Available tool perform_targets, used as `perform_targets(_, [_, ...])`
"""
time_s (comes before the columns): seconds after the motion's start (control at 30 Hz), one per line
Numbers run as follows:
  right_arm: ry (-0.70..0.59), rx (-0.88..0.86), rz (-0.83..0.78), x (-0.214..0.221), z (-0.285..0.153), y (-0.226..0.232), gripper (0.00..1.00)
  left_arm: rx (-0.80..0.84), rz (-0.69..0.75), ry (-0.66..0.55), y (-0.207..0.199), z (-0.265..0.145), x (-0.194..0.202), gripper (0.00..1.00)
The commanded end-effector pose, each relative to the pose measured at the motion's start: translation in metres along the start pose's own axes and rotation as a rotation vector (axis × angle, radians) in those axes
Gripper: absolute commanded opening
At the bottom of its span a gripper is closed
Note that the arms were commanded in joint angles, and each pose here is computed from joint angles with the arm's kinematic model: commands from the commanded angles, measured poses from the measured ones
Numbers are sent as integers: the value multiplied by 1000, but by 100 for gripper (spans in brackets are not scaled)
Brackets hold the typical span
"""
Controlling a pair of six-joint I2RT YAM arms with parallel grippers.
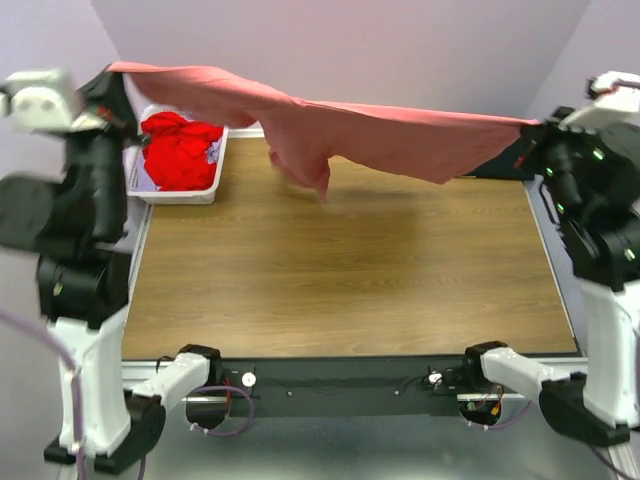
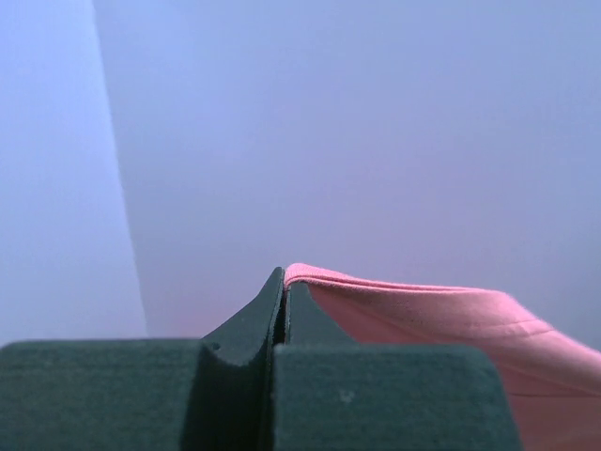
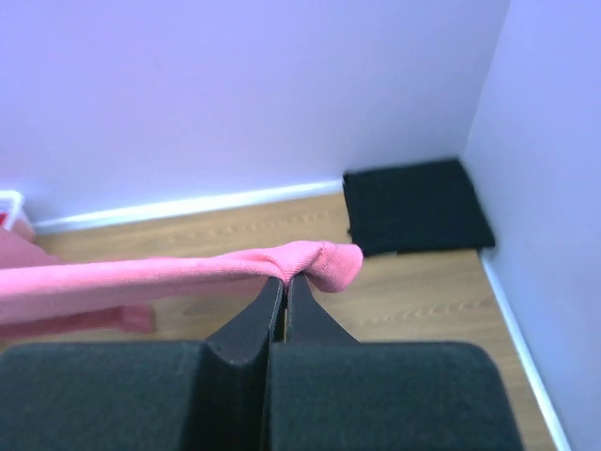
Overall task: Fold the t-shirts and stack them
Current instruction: Flatten the tshirt out
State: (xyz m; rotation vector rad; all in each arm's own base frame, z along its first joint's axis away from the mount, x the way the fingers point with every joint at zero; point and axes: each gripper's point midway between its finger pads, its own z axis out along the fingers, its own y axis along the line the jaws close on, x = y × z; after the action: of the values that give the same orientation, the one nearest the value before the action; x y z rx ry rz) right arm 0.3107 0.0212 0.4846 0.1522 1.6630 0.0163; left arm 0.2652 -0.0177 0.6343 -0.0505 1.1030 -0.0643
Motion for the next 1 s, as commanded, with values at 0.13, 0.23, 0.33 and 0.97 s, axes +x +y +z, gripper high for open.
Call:
perform_targets(0.13, [-179, -91, -111, -50, -90, -13, 0, -136, 106, -240, 38, -68, -101, 0])
perform_targets(0.23, [-212, -95, -103, -65, -105, -15, 0, -118, 95, -266, 36, -72, -116, 0])
perform_targets(0.33, [-194, -92, -104, -63, -100, -14, 0, -86, 96, -248, 27, -57, -109, 0])
perform_targets(0.97, [442, 129, -350, 204, 144, -15, 0, 179, 209, 559, -68, 109, 348, 0])
